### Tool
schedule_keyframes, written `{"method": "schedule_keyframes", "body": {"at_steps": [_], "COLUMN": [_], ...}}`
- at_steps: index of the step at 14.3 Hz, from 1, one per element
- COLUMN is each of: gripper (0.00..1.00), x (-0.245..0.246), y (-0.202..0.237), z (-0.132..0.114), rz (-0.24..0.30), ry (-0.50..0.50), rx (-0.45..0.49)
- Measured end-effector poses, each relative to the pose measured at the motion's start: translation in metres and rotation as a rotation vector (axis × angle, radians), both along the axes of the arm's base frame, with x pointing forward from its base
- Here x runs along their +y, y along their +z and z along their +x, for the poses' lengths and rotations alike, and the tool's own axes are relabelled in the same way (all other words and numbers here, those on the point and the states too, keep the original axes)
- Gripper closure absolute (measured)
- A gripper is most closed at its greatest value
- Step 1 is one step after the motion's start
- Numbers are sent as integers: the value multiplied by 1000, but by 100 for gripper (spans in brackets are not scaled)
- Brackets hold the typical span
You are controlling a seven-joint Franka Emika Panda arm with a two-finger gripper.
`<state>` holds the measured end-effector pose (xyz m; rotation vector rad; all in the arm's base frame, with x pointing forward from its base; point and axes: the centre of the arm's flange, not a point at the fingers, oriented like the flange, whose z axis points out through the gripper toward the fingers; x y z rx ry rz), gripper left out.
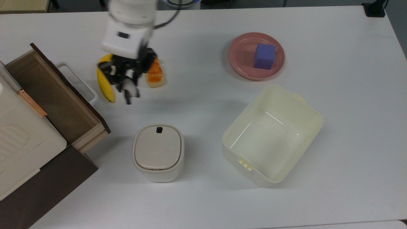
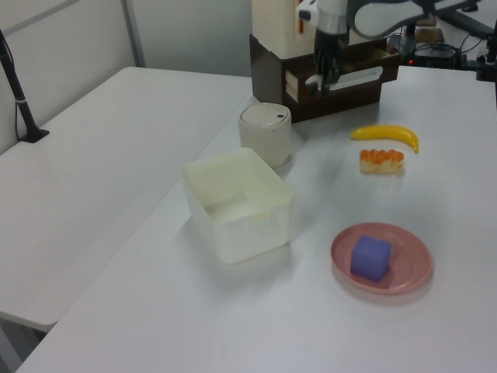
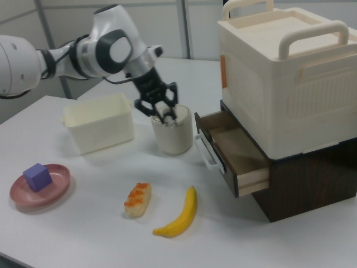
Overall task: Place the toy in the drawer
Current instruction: 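Lift the panda toy and carry it over the open wooden drawer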
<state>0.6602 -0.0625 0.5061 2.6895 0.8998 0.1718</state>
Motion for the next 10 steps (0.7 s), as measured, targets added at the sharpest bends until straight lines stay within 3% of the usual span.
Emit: {"method": "schedule_keyframes", "body": {"at_steps": [7, 10], "gripper": [60, 60], "x": [-109, -140], "y": [15, 16], "z": [-16, -19], "rz": [-59, -74], "ry": [57, 45], "rx": [33, -5]}}
